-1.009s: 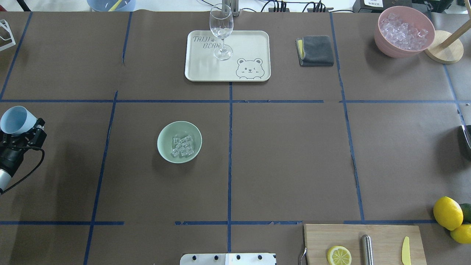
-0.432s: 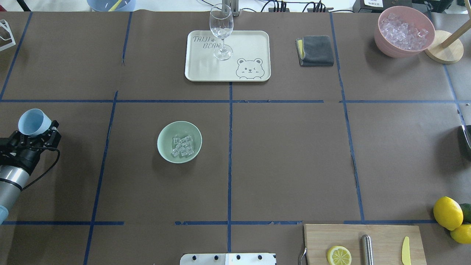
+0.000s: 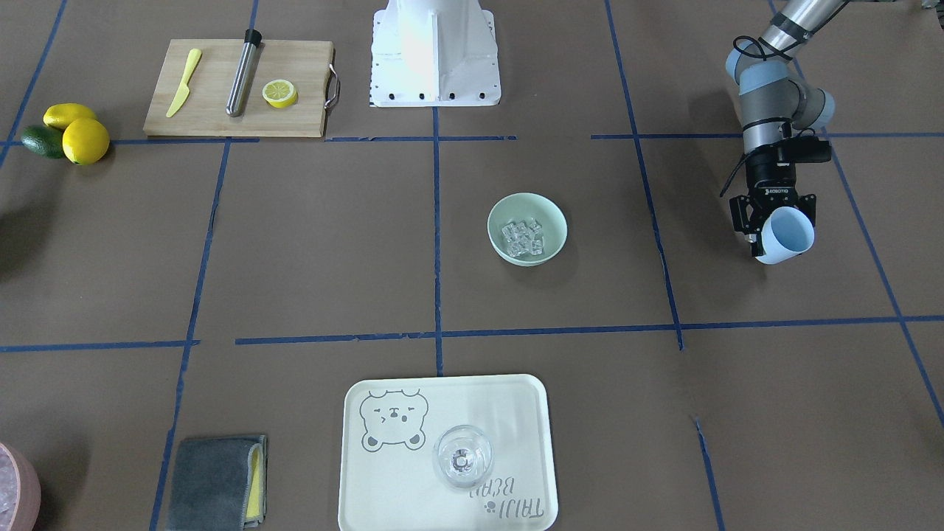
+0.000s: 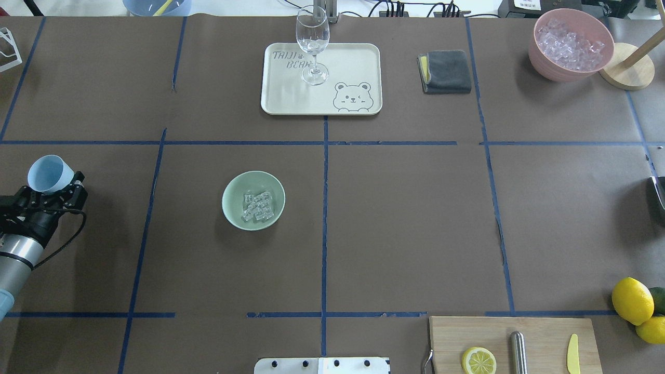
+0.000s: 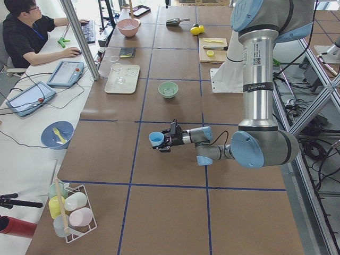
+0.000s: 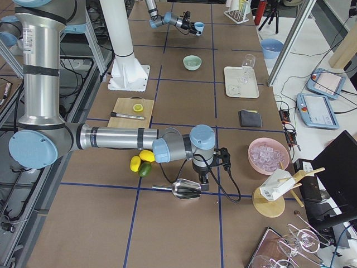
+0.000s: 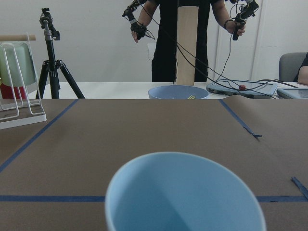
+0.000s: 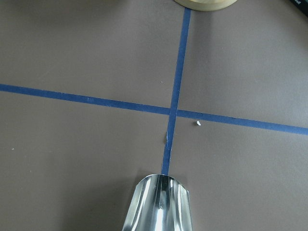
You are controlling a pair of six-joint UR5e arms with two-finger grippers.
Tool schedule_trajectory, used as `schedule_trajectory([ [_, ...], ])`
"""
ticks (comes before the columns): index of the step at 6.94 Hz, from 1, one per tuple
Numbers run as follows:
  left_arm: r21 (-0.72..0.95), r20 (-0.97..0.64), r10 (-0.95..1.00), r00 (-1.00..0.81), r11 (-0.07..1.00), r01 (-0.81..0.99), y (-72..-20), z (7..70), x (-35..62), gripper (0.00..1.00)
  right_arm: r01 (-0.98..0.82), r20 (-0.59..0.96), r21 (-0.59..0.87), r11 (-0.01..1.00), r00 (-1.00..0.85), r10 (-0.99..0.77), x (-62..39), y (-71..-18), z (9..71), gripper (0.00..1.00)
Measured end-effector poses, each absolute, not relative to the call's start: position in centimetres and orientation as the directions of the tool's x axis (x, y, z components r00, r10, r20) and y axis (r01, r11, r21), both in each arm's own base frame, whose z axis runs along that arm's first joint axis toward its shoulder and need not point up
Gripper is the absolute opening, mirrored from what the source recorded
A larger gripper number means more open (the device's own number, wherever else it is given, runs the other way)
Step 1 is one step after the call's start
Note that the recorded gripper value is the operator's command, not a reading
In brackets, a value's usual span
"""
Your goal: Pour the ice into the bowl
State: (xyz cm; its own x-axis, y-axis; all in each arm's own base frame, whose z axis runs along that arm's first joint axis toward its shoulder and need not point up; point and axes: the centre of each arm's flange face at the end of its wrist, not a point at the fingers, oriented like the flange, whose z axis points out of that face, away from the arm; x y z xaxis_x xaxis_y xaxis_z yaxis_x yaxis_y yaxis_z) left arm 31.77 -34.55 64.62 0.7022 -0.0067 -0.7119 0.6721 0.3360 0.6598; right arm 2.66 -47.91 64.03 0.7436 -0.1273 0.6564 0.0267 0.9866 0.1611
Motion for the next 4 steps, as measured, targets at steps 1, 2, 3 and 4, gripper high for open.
schedule_trajectory([
  [1,0.658,-0.714,-0.007,0.7,0.335,0.674,-34.55,64.65,31.75,1.0,0.027,0.656,0.161,0.987,0.744,-0.127,2.66,-47.91,64.03,1.0],
  [2,0.657,-0.716,-0.007,0.698,0.334,0.676,-34.52,64.64,31.68,1.0,0.027,0.656,0.161,0.987,0.744,-0.127,2.66,-47.91,64.03,1.0],
  [3,0.656,-0.718,-0.005,0.696,0.332,0.678,-34.49,64.53,31.57,1.0,0.027,0.656,0.161,0.987,0.744,-0.127,2.66,-47.92,64.03,1.0],
  [4,0.653,-0.721,-0.003,0.693,0.329,0.682,-34.47,64.24,31.32,1.0,0.026,0.656,0.161,0.987,0.744,-0.127,2.66,-47.92,64.03,1.0],
])
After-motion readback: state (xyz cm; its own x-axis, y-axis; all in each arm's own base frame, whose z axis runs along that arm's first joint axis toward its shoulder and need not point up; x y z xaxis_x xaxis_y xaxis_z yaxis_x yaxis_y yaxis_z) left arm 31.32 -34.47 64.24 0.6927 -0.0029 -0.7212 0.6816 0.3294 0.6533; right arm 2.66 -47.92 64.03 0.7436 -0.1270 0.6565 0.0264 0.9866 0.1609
